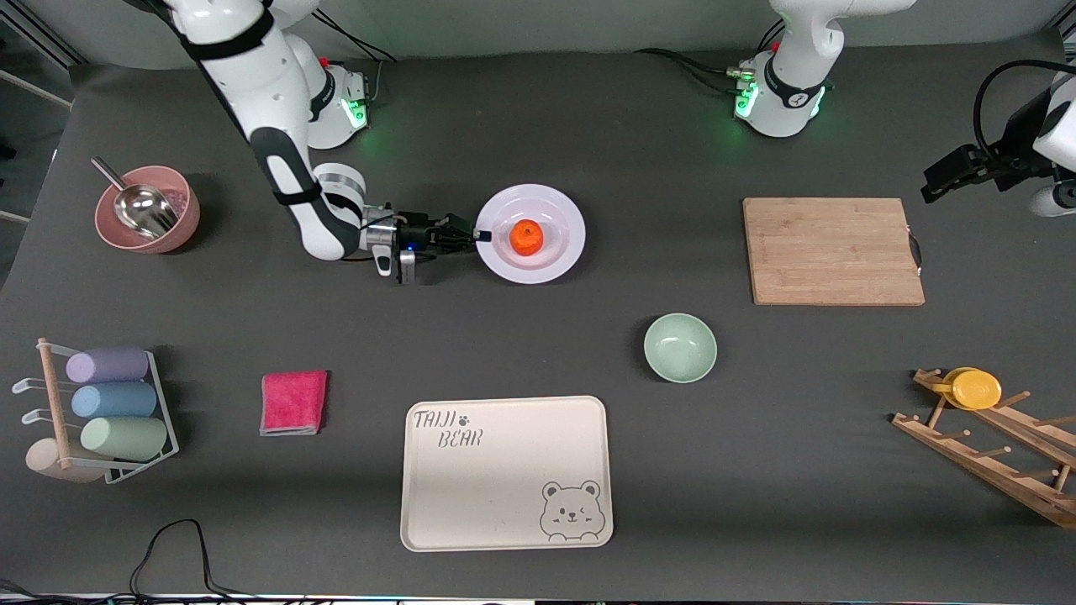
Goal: Place orange and plate with both arms
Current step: 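Grip the white plate rim with the right gripper while the left gripper withdraws, then slide the plate with the orange onto the bear tray with the right gripper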
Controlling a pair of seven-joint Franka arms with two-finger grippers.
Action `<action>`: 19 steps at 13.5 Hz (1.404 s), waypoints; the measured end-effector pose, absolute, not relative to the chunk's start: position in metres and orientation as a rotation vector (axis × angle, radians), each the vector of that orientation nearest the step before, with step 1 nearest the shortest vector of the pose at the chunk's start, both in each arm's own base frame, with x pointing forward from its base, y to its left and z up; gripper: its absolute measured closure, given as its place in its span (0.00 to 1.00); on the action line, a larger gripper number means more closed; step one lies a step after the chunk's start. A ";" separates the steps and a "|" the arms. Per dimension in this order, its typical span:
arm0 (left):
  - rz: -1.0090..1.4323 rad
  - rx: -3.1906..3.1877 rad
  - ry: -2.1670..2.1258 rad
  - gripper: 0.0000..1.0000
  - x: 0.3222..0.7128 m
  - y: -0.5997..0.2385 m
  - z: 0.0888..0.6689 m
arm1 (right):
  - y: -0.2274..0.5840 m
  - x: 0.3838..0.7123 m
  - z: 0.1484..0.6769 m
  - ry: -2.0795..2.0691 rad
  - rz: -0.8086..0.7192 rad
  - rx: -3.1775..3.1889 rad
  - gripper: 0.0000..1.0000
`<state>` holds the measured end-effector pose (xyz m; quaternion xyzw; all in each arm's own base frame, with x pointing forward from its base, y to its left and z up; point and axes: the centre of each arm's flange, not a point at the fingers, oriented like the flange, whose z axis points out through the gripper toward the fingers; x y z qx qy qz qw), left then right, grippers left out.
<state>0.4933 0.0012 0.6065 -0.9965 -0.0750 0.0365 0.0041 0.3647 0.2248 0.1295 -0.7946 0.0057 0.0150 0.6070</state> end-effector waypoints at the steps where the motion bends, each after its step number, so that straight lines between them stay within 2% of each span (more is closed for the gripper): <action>1: 0.112 -3.123 -0.231 0.00 0.495 0.000 0.607 | 0.219 0.377 0.153 0.019 0.049 -1.826 0.96; 4: 0.093 -3.117 -0.201 0.00 0.496 -0.007 0.612 | 0.203 0.402 0.219 0.030 0.076 -1.825 0.96; 7: 0.097 -3.081 -0.108 0.00 0.498 -0.036 0.608 | 0.190 0.417 0.237 0.027 0.052 -1.845 0.96; 8: 0.095 -3.080 -0.100 0.00 0.499 -0.038 0.608 | 0.183 0.431 0.237 0.021 0.033 -1.862 0.96; 11: 0.049 -3.085 -0.100 0.00 0.502 -0.039 0.614 | 0.168 0.509 0.230 0.028 -0.040 -1.891 0.96; 15: 0.007 -3.089 -0.087 0.00 0.505 -0.043 0.616 | 0.184 0.615 0.221 0.066 -0.059 -1.902 0.96; 19: 0.006 -3.088 -0.076 0.00 0.505 -0.048 0.616 | 0.201 0.697 0.208 0.110 -0.075 -1.895 0.96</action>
